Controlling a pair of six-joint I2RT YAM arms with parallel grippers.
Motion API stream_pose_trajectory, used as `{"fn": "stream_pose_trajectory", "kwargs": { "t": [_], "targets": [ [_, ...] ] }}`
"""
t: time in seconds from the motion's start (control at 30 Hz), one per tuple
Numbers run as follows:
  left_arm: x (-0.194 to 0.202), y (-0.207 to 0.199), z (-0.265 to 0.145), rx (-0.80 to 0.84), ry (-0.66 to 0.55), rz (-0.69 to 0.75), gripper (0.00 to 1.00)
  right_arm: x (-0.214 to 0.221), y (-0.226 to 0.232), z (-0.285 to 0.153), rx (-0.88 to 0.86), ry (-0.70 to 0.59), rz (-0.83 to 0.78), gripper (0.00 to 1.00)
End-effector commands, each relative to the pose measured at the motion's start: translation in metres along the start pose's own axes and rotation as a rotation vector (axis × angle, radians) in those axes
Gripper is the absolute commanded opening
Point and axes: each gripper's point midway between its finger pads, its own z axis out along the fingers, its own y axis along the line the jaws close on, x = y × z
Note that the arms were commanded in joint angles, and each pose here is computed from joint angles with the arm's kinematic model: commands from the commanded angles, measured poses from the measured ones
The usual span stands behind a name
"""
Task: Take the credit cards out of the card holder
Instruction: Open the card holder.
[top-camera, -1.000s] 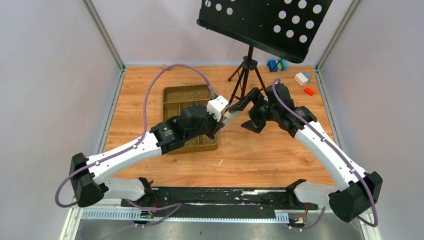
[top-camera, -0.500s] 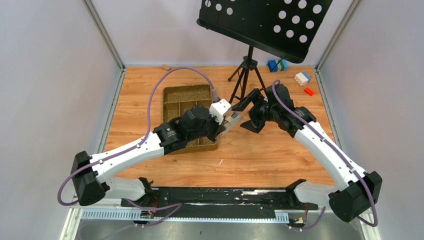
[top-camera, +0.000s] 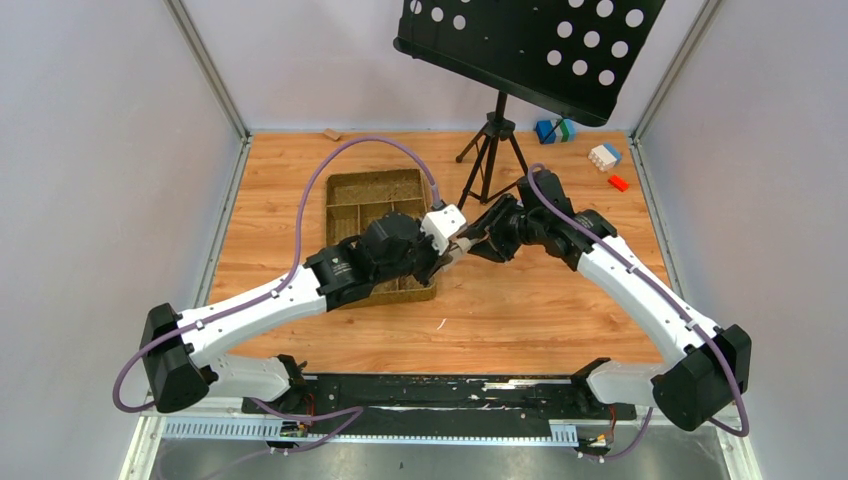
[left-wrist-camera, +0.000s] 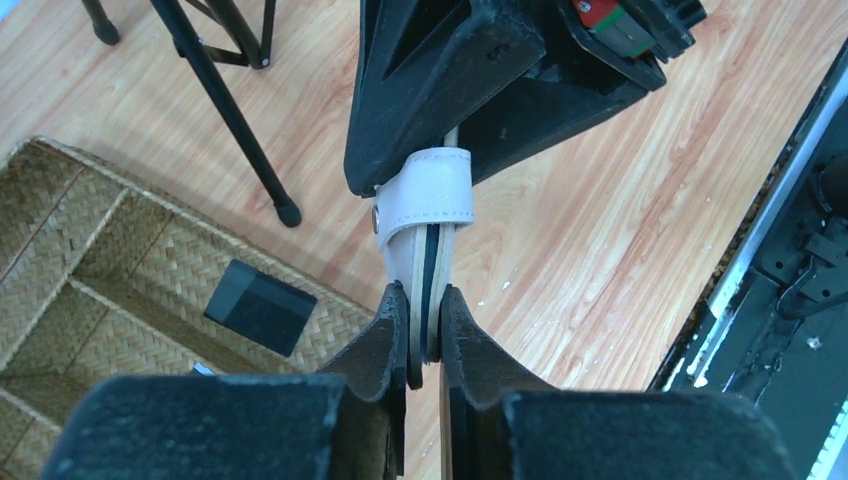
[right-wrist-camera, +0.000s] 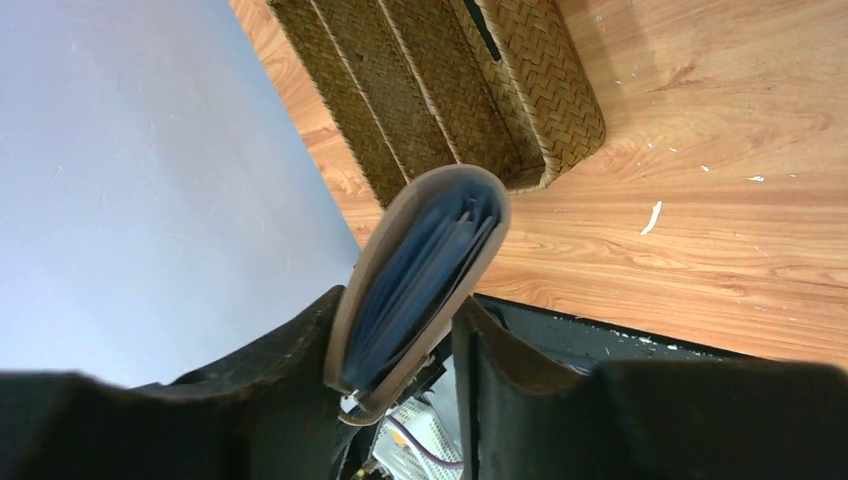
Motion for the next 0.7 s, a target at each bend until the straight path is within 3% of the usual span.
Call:
{"fn": "stream_pose_trajectory", "kwargs": {
  "t": [0.0,0.1,0.2,0.27,0.47,0.67],
  "targets": [
    [-0.026,-0.003,-0.009,0.010,-0.091,0.041,0.20,0.000,-0.006,-0.003,0.045,-0.019,0.078,0.34],
    [-0.024,-0.003,-0.011,0.008,-0.099,0.037,0.38,-0.001,-0.011,-0.002,0.055,-0.026,0.072,0.18],
    [-0.023,-0.002,-0.019,-0.001,-0.099,-0.021,0.72,-0.005,-0.011,-0.005,0.049,-0.051,0.013,0.14],
    [-0.022,0.003,-0.029,-0.004,-0.081,-0.092,0.88,-0.007,0.001,-0.006,-0.021,-0.050,-0.116,0.11],
    [-0.019,0.019,-0.049,0.247,-0.151,-0.515,0.92,0.005,0.043,-0.013,-0.295,0.007,-0.369,0.04],
    [-0.032,0.013,-0.069,0.434,-0.278,-0.732,0.93,0.014,0.082,-0.037,-0.523,0.005,-0.565,0.09]
  ]
}}
